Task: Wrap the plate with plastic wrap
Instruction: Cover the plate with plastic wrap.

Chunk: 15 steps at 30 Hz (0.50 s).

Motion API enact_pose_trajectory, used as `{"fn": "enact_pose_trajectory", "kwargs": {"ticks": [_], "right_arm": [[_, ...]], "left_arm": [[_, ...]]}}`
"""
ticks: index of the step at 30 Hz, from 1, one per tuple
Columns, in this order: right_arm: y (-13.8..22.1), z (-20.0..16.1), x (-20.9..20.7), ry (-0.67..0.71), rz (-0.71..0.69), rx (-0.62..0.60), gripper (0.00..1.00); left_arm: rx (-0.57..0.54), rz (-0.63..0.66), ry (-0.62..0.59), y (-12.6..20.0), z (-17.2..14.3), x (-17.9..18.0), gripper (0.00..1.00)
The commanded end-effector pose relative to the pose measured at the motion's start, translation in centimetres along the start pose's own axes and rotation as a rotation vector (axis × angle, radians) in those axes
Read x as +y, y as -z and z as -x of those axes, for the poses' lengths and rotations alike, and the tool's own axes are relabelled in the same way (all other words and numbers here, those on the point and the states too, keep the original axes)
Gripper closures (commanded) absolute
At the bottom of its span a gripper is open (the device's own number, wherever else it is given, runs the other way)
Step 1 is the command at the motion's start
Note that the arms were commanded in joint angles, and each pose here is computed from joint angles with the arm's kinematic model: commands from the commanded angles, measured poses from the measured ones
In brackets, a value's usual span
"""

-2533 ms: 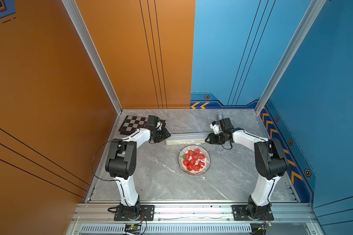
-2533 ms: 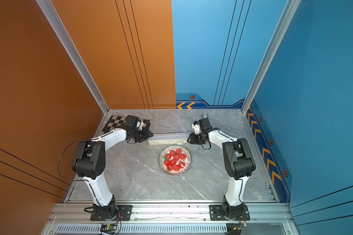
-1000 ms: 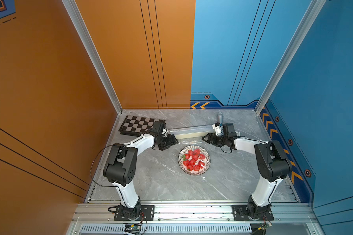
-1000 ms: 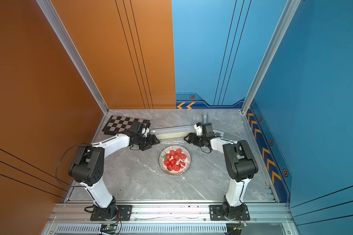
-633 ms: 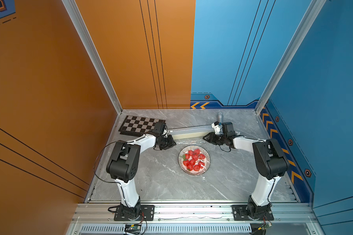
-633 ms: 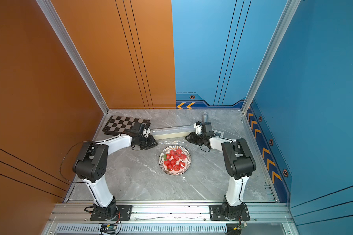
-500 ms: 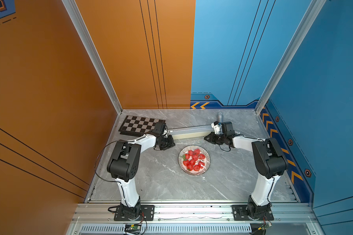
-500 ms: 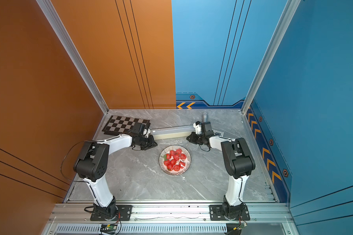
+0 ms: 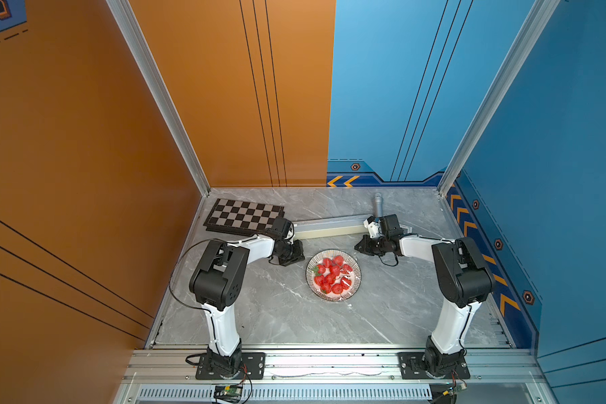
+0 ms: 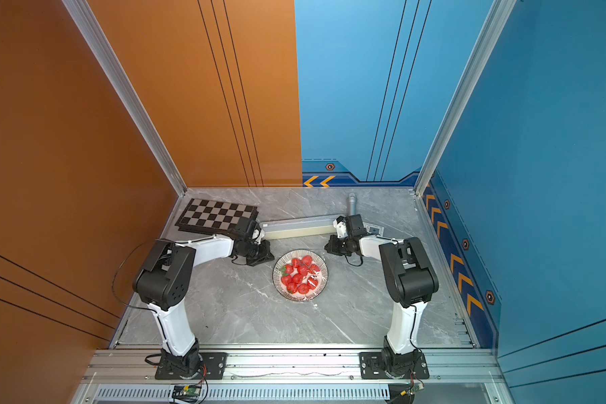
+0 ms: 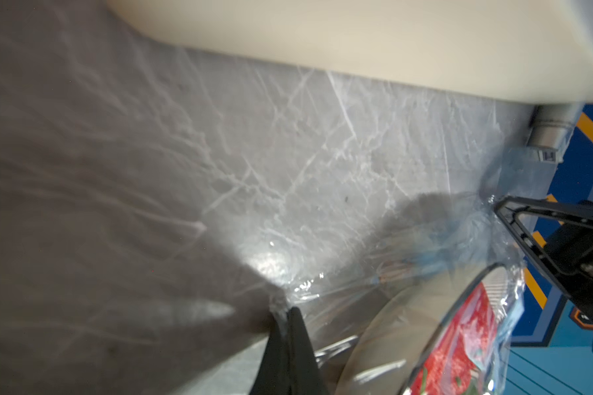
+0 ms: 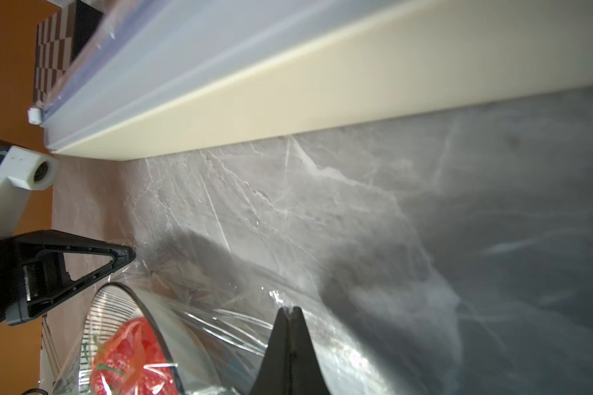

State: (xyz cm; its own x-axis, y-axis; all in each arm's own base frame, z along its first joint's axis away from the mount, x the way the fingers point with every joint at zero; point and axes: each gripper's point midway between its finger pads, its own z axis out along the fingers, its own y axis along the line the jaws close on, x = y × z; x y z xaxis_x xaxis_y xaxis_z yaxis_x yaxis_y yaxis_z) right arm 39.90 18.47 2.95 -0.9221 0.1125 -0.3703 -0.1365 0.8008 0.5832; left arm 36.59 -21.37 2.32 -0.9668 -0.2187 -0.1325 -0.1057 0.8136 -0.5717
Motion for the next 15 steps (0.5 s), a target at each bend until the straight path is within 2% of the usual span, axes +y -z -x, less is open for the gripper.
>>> {"fn": "enact_pose_trajectory", "kwargs": {"ticks": [1,3,9,13,15], "right_arm": [[1.0,-1.4,0.0,0.017,-0.019,0.02,1.0],[1.2,-1.9,0.0,0.014,-0.013,0.023,1.0],[1.6,-3.4,0.8,-0.002,0.045,0.031,1.0],[1.8,-4.2,1.2,-0.016,0.077,0.027,1.0],[1.8,-4.5,1.2,-0.026,0.084,0.021,0.96]], "left_arm": [[0.065,0.017,0.002,-0.6,-2.6,0.4,0.97],[0.086,0.031,0.011,-0.6,-4.0,1.1,0.97],[0.101,-0.019,0.037,0.0,-5.4,0.4,0.95],[0.076,-0.089,0.033,0.3,-5.2,-1.1,0.9],[0.069,-0.137,0.05,0.5,-5.1,-1.8,0.88]]}}
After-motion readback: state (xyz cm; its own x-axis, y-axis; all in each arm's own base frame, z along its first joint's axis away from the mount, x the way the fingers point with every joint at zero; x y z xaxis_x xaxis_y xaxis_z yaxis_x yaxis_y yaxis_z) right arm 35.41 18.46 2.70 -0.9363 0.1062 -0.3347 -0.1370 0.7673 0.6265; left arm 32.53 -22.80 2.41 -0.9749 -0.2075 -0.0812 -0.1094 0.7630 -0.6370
